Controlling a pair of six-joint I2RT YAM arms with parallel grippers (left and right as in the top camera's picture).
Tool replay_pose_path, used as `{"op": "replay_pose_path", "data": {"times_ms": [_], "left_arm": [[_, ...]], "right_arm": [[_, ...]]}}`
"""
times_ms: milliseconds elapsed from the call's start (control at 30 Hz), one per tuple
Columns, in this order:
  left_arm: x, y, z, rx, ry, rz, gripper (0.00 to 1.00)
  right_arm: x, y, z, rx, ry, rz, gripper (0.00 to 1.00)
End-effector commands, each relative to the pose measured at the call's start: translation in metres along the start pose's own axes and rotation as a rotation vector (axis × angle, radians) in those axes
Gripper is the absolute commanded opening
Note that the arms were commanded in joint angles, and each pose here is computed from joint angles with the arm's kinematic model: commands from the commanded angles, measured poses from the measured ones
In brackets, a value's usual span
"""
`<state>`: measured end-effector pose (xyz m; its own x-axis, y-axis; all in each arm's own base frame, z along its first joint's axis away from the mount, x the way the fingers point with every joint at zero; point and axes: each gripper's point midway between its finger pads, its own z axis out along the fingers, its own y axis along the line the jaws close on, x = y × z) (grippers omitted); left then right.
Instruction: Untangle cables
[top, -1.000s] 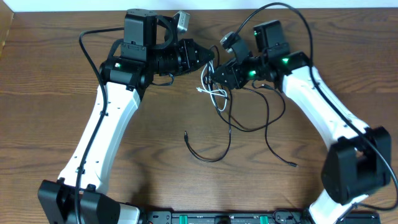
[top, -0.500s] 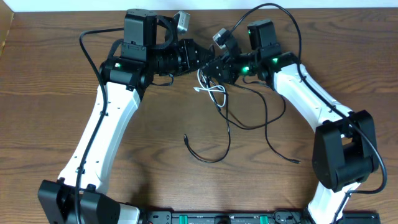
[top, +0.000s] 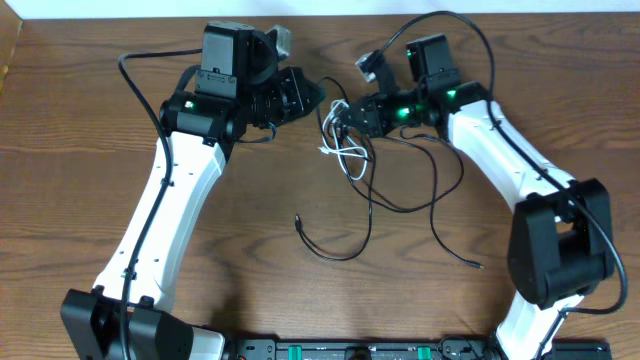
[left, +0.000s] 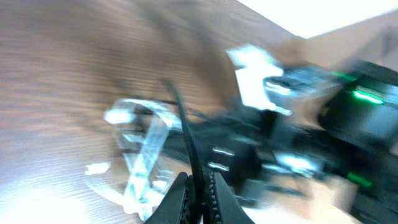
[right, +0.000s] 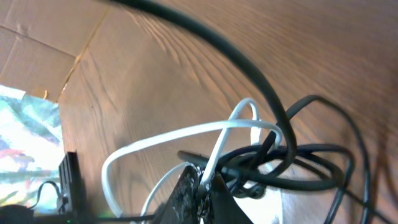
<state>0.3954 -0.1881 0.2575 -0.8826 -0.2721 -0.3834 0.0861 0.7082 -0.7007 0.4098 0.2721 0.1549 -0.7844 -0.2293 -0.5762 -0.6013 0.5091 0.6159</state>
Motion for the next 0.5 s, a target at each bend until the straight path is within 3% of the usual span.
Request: {"op": "replay_pose_path", "data": {"times_ms": [0, 67, 100, 467], "left_arm": [[-0.022, 0.047, -0.013, -0.273, -0.141, -0.005, 0.12], [-0.020, 0.053, -0.014, -0.309, -0.140, -0.012, 0.17], [-0.017, 0.055, -0.015, -0.317, -0.130, -0.017, 0.25], [-0.004, 0.063, -0.016, -0.348, -0.079, -0.041, 0.47]], "right_arm": [[-0.012, 0.040, -0.031, -0.074, -0.037, -0.104, 0.01], [-0.009, 0.060, -0.036, -0.173, -0.031, -0.138, 0.01], [-0.008, 0.073, -0.039, -0.250, -0.032, -0.155, 0.01], [-0.018, 0.124, -0.088, -0.665, -0.114, -0.242, 0.01]]}}
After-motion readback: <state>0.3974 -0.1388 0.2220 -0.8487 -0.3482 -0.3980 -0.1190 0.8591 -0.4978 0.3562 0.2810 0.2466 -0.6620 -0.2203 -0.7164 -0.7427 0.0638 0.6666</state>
